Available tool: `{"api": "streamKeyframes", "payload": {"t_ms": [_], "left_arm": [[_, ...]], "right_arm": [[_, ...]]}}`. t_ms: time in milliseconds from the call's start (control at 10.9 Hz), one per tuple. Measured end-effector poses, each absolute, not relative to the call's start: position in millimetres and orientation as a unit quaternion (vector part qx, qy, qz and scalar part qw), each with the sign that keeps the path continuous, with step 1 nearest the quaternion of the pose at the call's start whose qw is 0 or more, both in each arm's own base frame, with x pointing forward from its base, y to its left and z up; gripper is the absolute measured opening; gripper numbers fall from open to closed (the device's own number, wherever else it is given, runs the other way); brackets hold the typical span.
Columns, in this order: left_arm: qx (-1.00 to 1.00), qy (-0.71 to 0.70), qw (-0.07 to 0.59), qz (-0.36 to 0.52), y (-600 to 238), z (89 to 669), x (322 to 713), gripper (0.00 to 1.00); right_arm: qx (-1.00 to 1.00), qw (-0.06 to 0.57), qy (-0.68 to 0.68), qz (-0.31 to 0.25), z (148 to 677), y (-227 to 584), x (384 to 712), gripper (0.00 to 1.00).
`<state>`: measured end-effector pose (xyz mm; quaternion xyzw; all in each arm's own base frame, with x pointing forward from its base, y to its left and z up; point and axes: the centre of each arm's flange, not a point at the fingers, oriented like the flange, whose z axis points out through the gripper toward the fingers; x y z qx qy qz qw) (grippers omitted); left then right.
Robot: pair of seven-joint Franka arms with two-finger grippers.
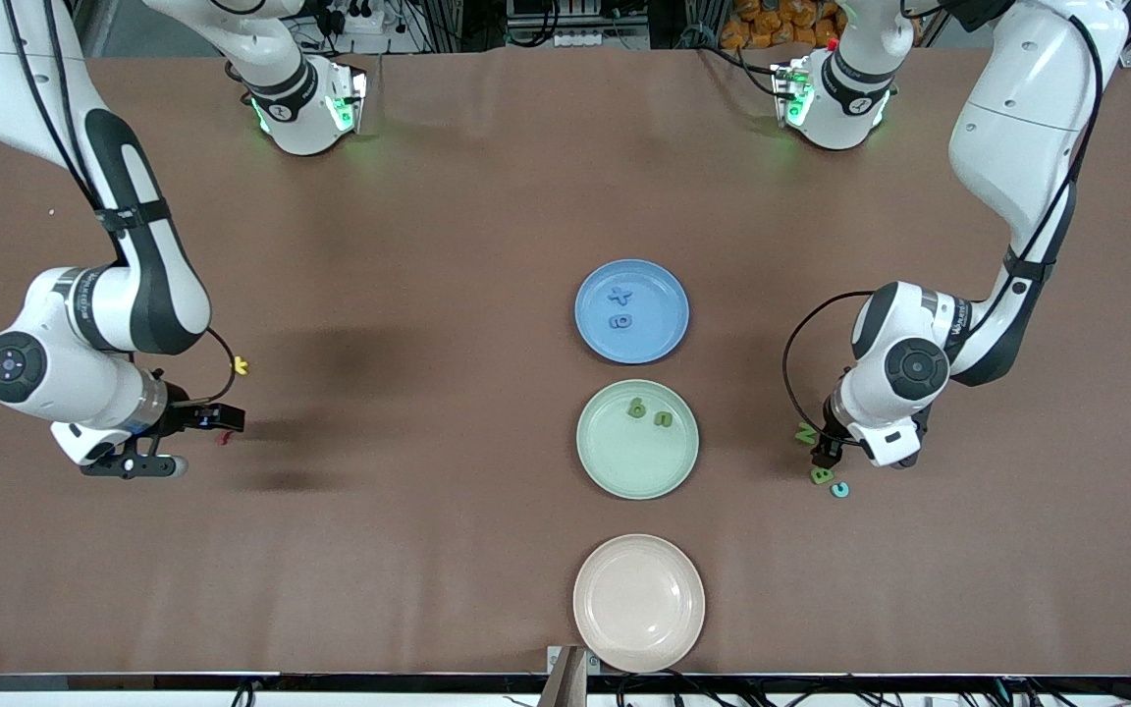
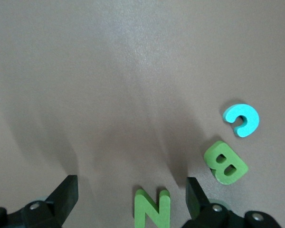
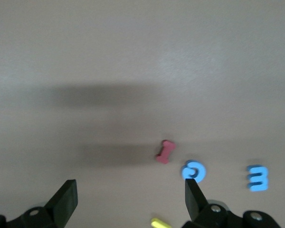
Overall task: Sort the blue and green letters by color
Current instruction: 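Withdraw both grippers and move the right gripper toward the blue m, then grasp the blue m with the right gripper while the left gripper grasps green N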
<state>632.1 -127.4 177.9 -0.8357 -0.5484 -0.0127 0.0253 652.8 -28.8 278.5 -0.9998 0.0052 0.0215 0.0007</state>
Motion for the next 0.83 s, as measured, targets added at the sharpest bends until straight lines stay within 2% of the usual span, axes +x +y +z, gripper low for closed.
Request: {"api": "streamKeyframes", "payload": {"t_ms": [460,828], "left_arm": [[-0.833,-0.553,0.025,-0.009,-135,174,630,1.0],[-0.83,-0.557,0.019,-0.01,-151,169,627,1.0]], "right_arm": [[-0.999,-0.011,-0.038,-0.011,254,-76,633,1.0],[-0.995,-0.026,-0.097,-0.024,257,-172,613,1.0]]}}
